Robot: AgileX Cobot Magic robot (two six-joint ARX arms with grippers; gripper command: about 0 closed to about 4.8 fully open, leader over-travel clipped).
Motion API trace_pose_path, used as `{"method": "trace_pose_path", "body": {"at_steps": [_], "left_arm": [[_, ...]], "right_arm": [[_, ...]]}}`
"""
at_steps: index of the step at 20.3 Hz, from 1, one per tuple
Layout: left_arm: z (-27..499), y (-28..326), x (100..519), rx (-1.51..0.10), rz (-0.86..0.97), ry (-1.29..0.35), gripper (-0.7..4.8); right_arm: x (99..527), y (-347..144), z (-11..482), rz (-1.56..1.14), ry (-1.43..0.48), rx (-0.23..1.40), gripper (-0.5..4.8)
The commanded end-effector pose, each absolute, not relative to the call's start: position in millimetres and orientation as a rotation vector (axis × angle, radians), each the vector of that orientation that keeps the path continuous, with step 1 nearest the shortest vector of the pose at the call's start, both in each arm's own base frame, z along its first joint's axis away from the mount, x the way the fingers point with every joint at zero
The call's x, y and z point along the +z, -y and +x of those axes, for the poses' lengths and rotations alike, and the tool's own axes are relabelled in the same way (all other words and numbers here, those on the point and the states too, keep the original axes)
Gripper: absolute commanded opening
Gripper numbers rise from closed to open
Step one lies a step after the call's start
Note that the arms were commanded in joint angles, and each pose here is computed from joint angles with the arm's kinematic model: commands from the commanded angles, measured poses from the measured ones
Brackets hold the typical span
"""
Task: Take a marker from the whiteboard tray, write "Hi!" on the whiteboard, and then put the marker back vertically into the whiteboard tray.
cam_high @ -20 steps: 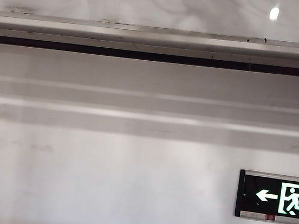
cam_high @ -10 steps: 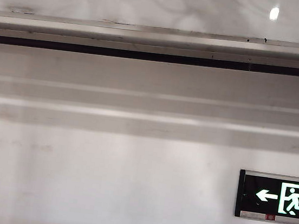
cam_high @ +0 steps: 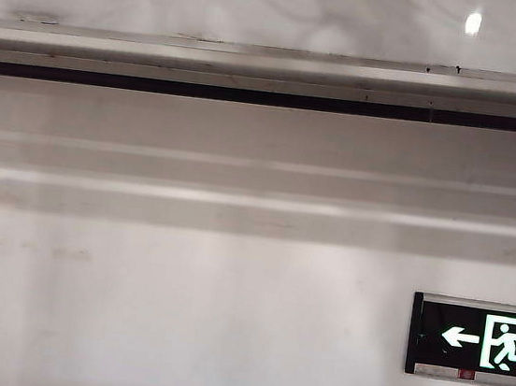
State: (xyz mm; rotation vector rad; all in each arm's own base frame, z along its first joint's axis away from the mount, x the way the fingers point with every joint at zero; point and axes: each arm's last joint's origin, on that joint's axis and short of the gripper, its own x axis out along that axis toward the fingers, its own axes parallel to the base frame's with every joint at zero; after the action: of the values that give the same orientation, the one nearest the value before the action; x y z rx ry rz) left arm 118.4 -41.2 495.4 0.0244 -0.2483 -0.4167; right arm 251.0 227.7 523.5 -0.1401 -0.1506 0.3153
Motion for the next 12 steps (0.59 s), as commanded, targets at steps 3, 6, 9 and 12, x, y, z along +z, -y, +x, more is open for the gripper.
{"method": "trace_pose_path", "body": {"at_steps": [3,6,9,12], "left_arm": [[117,41,498,-0.419,0.020,0.266,-0.05],[117,41,498,-0.420,0.020,0.266,-0.05],[117,41,498,-0.420,0.020,0.266,-0.05],[117,41,498,-0.420,0.020,0.265,-0.05]], "right_arm": [[550,-203,227,-0.088,0.235,0.286,-0.01],[548,-196,237,-0.112,0.233,0.270,-0.01],[545,-200,242,-0.120,0.225,0.278,-0.01],[541,-204,246,-0.129,0.215,0.279,-0.01]]}}
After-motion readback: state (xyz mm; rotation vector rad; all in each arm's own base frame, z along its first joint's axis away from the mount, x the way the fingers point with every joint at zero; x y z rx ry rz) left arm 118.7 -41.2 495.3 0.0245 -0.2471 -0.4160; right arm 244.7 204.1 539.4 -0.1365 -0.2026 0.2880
